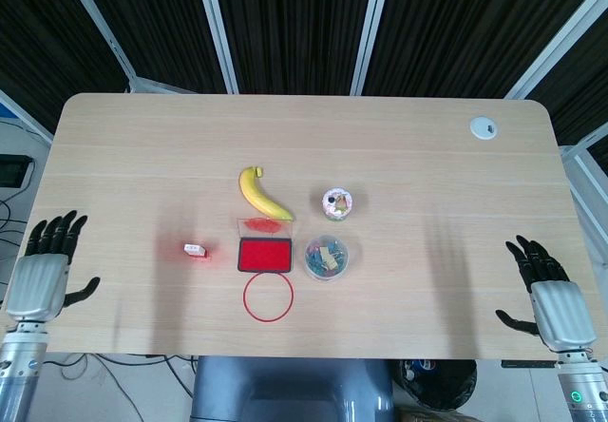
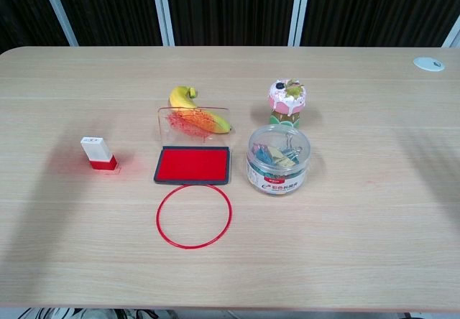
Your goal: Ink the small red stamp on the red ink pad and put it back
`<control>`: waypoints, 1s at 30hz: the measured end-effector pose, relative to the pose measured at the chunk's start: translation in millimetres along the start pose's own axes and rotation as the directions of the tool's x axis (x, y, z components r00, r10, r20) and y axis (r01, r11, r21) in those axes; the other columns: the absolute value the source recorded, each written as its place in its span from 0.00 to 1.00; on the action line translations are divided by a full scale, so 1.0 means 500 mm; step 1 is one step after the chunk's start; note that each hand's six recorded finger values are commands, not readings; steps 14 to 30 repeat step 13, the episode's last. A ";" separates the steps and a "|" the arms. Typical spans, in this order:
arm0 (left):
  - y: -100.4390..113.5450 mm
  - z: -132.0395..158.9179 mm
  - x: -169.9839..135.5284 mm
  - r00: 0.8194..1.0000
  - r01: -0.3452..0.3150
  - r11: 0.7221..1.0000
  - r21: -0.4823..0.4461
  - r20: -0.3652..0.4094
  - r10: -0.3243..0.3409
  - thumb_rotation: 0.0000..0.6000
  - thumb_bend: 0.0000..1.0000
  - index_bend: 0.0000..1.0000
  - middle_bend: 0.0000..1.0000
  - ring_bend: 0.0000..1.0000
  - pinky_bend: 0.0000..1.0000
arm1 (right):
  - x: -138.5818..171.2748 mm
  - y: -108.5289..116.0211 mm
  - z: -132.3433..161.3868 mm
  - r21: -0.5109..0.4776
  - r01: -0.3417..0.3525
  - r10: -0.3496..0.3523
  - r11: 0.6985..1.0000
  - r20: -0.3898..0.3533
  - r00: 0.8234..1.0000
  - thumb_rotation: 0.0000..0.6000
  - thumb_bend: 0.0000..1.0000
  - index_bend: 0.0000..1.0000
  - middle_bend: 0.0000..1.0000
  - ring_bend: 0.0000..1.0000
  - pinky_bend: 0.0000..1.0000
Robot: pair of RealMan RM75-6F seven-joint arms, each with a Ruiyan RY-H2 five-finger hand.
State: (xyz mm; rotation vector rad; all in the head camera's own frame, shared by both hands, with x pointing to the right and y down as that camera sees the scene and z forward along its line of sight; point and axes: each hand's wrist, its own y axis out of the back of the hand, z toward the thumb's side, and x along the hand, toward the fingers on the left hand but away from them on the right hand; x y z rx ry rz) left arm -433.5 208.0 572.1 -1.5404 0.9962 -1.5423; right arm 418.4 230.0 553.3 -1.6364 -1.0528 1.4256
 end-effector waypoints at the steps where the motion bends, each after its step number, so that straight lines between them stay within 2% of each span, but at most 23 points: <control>1: 0.000 -0.011 -0.011 1.000 -0.001 1.000 -0.005 -0.007 0.001 1.00 0.17 0.00 0.00 0.00 0.02 | 0.000 0.002 0.001 0.002 0.010 -0.010 1.000 -0.006 1.000 1.00 0.10 0.00 0.00 0.00 0.18; 7: 0.001 -0.059 -0.054 1.000 -0.005 1.000 -0.014 -0.024 0.005 1.00 0.17 0.00 0.00 0.00 0.02 | 0.003 0.001 0.003 0.026 0.044 -0.043 0.999 -0.023 0.999 1.00 0.10 0.00 0.00 0.00 0.18; 12: 0.001 -0.053 -0.052 1.000 -0.010 1.000 -0.015 -0.003 0.010 1.00 0.17 0.00 0.00 0.00 0.02 | 0.003 -0.002 -0.002 0.033 0.037 -0.037 0.999 -0.011 0.999 1.00 0.10 0.00 0.00 0.00 0.18; 30: 0.001 -0.052 -0.051 1.000 -0.010 1.000 -0.017 -0.002 0.010 1.00 0.17 0.00 0.00 0.00 0.02 | 0.003 -0.002 -0.002 0.034 0.035 -0.035 0.999 -0.009 0.999 1.00 0.10 0.00 0.00 0.00 0.18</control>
